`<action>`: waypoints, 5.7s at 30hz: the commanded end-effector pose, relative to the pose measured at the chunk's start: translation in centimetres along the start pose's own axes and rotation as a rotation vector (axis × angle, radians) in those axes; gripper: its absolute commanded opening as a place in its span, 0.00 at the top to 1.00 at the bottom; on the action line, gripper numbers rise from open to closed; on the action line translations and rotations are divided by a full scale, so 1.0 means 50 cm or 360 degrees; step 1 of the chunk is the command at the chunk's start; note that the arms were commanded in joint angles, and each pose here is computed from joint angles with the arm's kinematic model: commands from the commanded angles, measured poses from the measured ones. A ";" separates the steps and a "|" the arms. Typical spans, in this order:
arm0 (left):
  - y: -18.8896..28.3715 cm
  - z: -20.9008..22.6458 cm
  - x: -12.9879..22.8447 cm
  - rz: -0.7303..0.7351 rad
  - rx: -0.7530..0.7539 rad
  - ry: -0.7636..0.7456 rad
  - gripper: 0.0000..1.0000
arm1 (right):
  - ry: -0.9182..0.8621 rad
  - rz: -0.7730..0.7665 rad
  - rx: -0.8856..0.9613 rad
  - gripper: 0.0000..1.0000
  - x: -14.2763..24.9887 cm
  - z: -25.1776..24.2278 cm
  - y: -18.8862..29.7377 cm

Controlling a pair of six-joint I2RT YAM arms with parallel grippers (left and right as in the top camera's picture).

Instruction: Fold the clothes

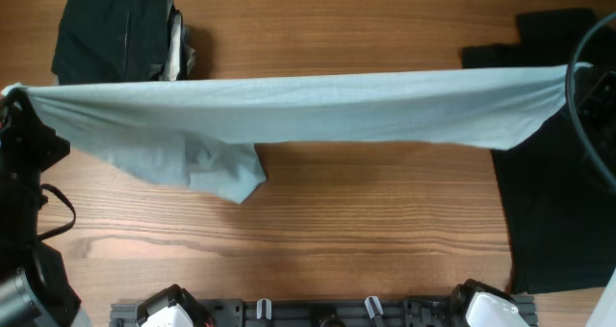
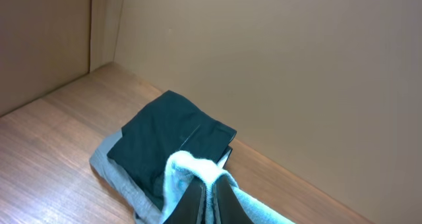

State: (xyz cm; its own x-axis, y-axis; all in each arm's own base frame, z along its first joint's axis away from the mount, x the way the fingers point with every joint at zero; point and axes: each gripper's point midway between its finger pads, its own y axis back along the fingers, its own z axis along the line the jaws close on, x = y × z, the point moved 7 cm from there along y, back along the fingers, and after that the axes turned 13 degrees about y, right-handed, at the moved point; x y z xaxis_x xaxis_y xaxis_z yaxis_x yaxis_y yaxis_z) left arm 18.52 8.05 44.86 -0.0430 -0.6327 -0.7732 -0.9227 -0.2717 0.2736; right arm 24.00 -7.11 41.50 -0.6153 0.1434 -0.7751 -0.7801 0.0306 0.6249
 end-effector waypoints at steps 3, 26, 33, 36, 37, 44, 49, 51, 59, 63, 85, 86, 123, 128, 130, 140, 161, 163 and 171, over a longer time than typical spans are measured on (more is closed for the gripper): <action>0.054 -0.017 -0.020 -0.0083 -0.0019 -0.0048 0.96 | -0.0076 0.0097 0.0049 0.96 0.028 0.000 0.022; 0.083 -0.107 -0.026 0.0211 0.0125 -0.0165 0.96 | -0.0230 0.0201 0.0220 0.95 0.046 0.014 0.140; -0.211 -0.170 0.133 0.0959 0.0223 -0.0372 0.96 | -0.0254 0.0726 0.0218 0.95 0.038 -0.057 -0.077; -0.365 -0.199 0.255 0.1175 0.0236 -0.0476 0.96 | -0.0270 0.0841 0.0201 0.94 0.034 -0.092 -0.195; -0.410 -0.205 0.295 0.1221 0.0240 -0.0493 0.96 | -0.0268 0.0866 0.0196 0.94 0.035 -0.105 -0.239; -0.671 -0.159 0.552 0.1322 0.0155 -0.0535 0.85 | -0.0290 0.1036 0.0089 0.87 0.106 -0.174 -0.541; -0.725 -0.126 0.595 0.1309 0.0118 -0.0478 0.16 | -0.0283 0.0975 0.0094 0.39 0.125 -0.200 -0.625; -0.722 -0.122 0.570 0.1294 0.0101 -0.0462 0.08 | -0.0306 0.0937 0.0113 0.38 0.114 -0.213 -0.610; -0.552 -0.111 0.453 0.1532 -0.0079 -0.0525 0.14 | -0.0295 0.0867 -0.0162 0.38 0.059 -0.171 -0.438; -0.448 -0.113 0.382 0.1543 -0.0160 -0.0596 0.22 | -0.0212 0.0775 -0.0177 0.38 0.025 -0.120 -0.295; -0.245 0.135 0.671 0.2498 -0.0894 -0.0335 0.45 | -0.0656 0.1218 -0.0068 0.39 0.285 -0.093 -0.316; -0.240 0.146 0.683 0.2501 -0.0930 -0.0322 0.43 | -0.0661 0.1220 -0.0060 0.39 0.292 -0.095 -0.321; -0.295 0.155 0.646 0.2035 -0.0774 -0.0007 0.96 | -0.0876 0.1446 0.0455 0.44 0.499 -0.162 -0.352; -0.295 0.154 0.646 0.2033 -0.0772 -0.0007 0.96 | -0.0911 0.1400 0.0482 0.43 0.507 -0.165 -0.363; -0.296 0.154 0.646 0.2033 -0.0772 -0.0007 0.96 | -0.0908 0.1403 0.0497 0.43 0.511 -0.167 -0.363; -0.309 0.147 0.643 0.1988 -0.0723 -0.0007 0.96 | -0.0910 0.1326 0.0567 0.52 0.528 -0.177 -0.379; -0.331 0.048 0.539 0.1771 -0.0490 -0.0007 0.96 | -0.0768 0.1426 0.0456 0.96 0.425 -0.171 -0.320; -0.334 0.029 0.519 0.1717 -0.0431 -0.0007 0.96 | -0.0774 0.1418 0.0441 0.96 0.401 -0.169 -0.309; -0.339 0.018 0.512 0.1678 -0.0391 -0.0006 0.96 | -0.0791 0.1340 0.0385 0.63 0.386 -0.168 -0.321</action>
State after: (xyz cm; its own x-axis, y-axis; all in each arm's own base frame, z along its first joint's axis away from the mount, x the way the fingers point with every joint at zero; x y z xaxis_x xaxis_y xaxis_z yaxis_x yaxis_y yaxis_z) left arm 32.69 -2.84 19.37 -0.7692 -0.6347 -0.0734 -0.3068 0.2661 0.9138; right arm 23.12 -12.89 15.14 -0.7886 0.6115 0.0650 0.0126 -0.0897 0.9959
